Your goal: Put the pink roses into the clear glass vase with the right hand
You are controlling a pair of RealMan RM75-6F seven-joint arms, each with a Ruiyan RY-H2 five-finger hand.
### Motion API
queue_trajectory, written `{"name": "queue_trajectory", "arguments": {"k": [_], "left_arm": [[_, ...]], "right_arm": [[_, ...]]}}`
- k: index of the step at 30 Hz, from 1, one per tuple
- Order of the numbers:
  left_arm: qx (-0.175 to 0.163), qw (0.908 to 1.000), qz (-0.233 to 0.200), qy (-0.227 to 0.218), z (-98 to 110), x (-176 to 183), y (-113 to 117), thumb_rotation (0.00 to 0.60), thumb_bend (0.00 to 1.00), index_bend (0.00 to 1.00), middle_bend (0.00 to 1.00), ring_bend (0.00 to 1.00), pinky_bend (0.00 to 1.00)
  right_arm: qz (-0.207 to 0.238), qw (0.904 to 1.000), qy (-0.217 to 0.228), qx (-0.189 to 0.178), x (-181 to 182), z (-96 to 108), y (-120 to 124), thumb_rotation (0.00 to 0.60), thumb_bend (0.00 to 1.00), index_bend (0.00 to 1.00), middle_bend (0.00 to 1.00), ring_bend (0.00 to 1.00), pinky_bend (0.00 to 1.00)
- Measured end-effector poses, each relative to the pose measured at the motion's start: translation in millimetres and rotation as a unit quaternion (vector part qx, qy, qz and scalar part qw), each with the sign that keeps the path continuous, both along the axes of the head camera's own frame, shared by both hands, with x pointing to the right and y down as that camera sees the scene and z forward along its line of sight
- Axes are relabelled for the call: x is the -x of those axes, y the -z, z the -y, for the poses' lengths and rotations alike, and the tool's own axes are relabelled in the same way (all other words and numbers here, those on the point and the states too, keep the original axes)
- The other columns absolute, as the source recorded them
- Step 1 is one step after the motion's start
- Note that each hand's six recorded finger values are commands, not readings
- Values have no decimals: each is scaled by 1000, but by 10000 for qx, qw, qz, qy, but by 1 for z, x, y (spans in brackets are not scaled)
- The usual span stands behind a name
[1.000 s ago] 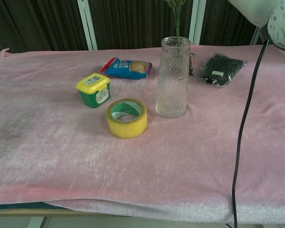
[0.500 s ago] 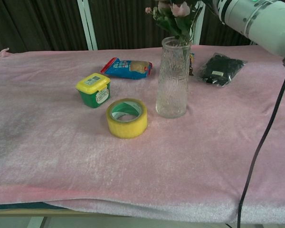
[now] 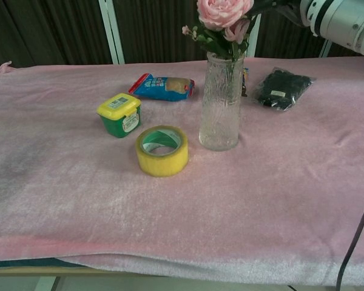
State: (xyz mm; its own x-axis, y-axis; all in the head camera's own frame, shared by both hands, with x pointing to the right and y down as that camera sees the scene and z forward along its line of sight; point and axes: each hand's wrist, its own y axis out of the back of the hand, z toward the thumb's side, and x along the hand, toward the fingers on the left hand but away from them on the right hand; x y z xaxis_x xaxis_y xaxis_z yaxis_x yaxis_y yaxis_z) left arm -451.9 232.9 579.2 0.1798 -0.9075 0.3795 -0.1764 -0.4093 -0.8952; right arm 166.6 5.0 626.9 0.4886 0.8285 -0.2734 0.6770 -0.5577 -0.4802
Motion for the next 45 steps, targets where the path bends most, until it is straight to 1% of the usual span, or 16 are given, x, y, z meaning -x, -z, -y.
{"name": "queue_trajectory", "arguments": {"k": [3, 5, 9, 10, 13, 16, 18, 20, 24, 25, 28, 31, 37, 38, 40, 45], "left_arm": [[10, 10000, 3, -8, 0, 0, 0, 600, 456, 226, 185, 103, 264], [13, 10000, -4, -2, 0, 0, 0, 600, 457, 226, 185, 103, 264], [12, 10000, -2, -4, 0, 0, 0, 600, 456, 226, 185, 103, 264], [11, 10000, -2, -16, 0, -1, -1, 600, 456, 226, 185, 103, 264], [13, 10000, -10, -59, 0, -3, -1, 600, 455, 227, 185, 103, 264], [22, 9999, -15, -101, -1, -6, -2, 600, 457, 226, 185, 103, 264], [21, 9999, -16, -108, -1, -6, -2, 600, 456, 226, 185, 103, 264], [16, 9999, -22, -112, 0, -6, -2, 600, 456, 226, 185, 103, 264], [4, 9999, -44, -132, 0, -7, -1, 600, 457, 226, 185, 103, 264], [-2, 9999, -51, -147, -1, -8, -1, 600, 456, 226, 185, 104, 264], [-12, 9998, -60, -179, 0, -9, -1, 600, 456, 226, 185, 103, 264], [-14, 9998, -47, -193, -1, -10, -1, 600, 456, 227, 185, 103, 264], [-30, 9998, 0, -195, -1, -10, -1, 600, 456, 227, 185, 103, 264], [-41, 9998, 8, -192, -1, -10, -1, 600, 455, 227, 185, 103, 264], [-48, 9998, 24, -188, -2, -10, -1, 600, 456, 227, 186, 103, 264], [-34, 9998, 47, -197, -3, -10, -1, 600, 456, 227, 185, 103, 264]], "right_arm": [[-11, 9997, 184, -148, -6, -13, 11, 600, 220, 0, 0, 0, 124], [-87, 9987, 352, -360, -13, -26, 20, 600, 220, 0, 0, 0, 123], [-477, 9926, 464, -1015, -33, -46, 39, 600, 220, 0, 0, 0, 117], [-688, 9890, 448, -1234, -41, -51, 43, 600, 219, 0, 0, 0, 114], [-1302, 9773, 372, -1629, -60, -63, 48, 600, 219, 0, 0, 0, 100], [-2090, 9592, 119, -1902, -92, -79, 54, 600, 219, 0, 0, 0, 99], [-2380, 9535, -38, -1849, -110, -90, 58, 600, 219, 0, 0, 0, 96], [-2522, 9521, -140, -1723, -122, -101, 63, 600, 210, 0, 0, 0, 91], [-2821, 9462, -243, -1567, -141, -121, 69, 600, 133, 0, 0, 0, 79], [-2950, 9425, -254, -1552, -145, -126, 69, 600, 114, 0, 0, 0, 77], [-3494, 9246, -286, -1490, -161, -147, 69, 600, 101, 0, 0, 0, 73], [-4106, 9028, -403, -1217, -180, -173, 62, 600, 101, 0, 0, 0, 72], [-4596, 8847, -527, -579, -199, -191, 43, 600, 101, 0, 0, 0, 72], [-4657, 8825, -483, -454, -199, -193, 39, 600, 101, 0, 0, 0, 72], [-4660, 8832, -417, -329, -197, -195, 35, 600, 101, 0, 0, 0, 72], [-4543, 8893, -390, -367, -192, -195, 35, 600, 101, 0, 0, 0, 72]]}}
